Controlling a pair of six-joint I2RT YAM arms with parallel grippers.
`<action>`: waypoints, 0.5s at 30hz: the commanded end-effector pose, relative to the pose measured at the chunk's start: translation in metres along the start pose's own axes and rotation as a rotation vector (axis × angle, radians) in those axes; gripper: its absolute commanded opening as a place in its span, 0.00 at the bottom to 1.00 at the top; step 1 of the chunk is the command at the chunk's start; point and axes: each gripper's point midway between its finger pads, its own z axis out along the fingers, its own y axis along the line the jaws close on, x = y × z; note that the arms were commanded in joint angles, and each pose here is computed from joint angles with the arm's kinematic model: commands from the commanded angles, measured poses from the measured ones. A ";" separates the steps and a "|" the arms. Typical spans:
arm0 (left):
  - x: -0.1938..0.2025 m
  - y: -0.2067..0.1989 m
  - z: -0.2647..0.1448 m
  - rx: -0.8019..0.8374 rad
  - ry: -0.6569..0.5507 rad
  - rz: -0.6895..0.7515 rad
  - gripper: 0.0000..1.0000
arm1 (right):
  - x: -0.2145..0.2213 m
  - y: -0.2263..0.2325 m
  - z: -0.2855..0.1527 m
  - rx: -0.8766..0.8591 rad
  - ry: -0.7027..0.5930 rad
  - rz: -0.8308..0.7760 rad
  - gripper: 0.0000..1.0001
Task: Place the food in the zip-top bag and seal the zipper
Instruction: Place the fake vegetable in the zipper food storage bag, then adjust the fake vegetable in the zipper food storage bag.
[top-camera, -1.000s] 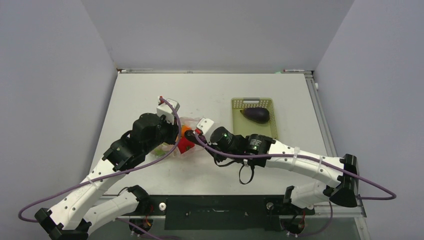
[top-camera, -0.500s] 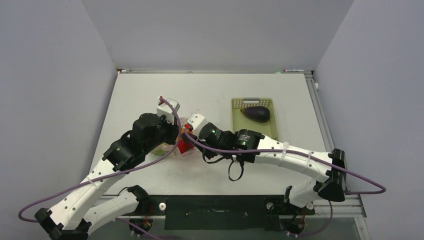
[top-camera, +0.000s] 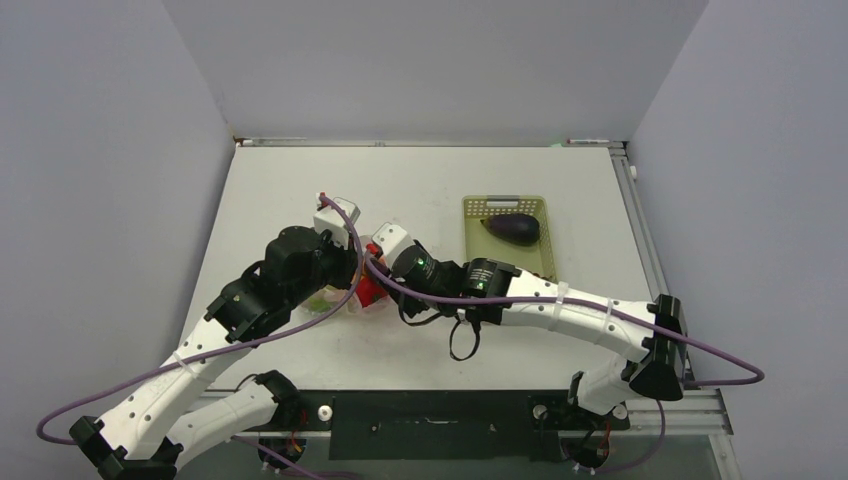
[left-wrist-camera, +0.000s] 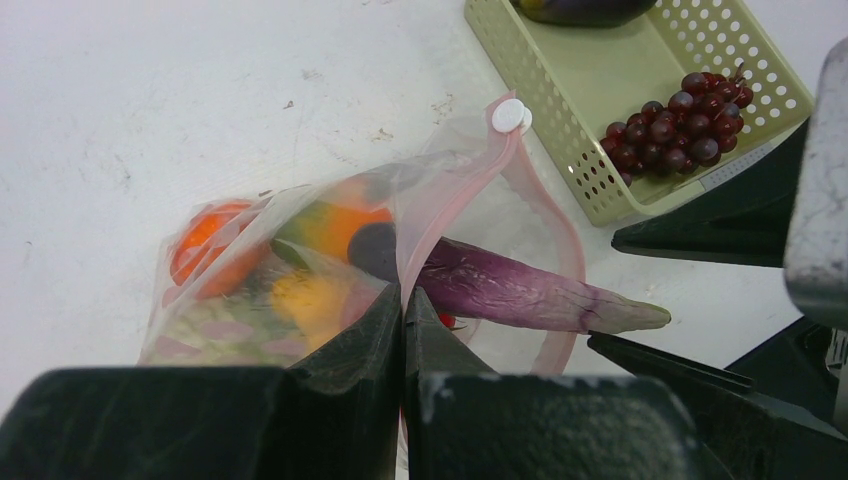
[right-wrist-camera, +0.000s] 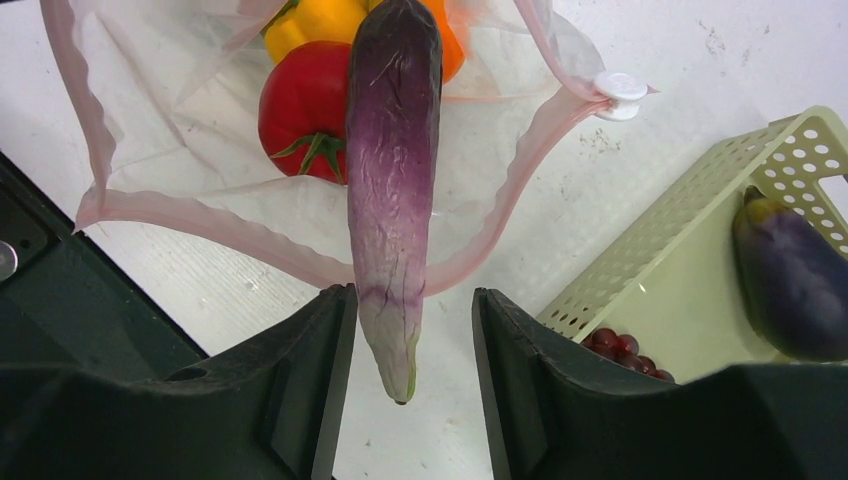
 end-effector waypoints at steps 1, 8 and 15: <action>-0.016 -0.003 -0.004 0.018 -0.057 -0.018 0.00 | -0.023 -0.004 -0.019 0.008 -0.099 0.074 0.47; -0.015 -0.004 -0.004 0.019 -0.055 -0.019 0.00 | -0.005 -0.003 -0.022 -0.011 -0.069 0.101 0.46; -0.015 -0.003 -0.004 0.019 -0.054 -0.020 0.00 | 0.010 0.003 -0.019 -0.050 -0.068 0.140 0.48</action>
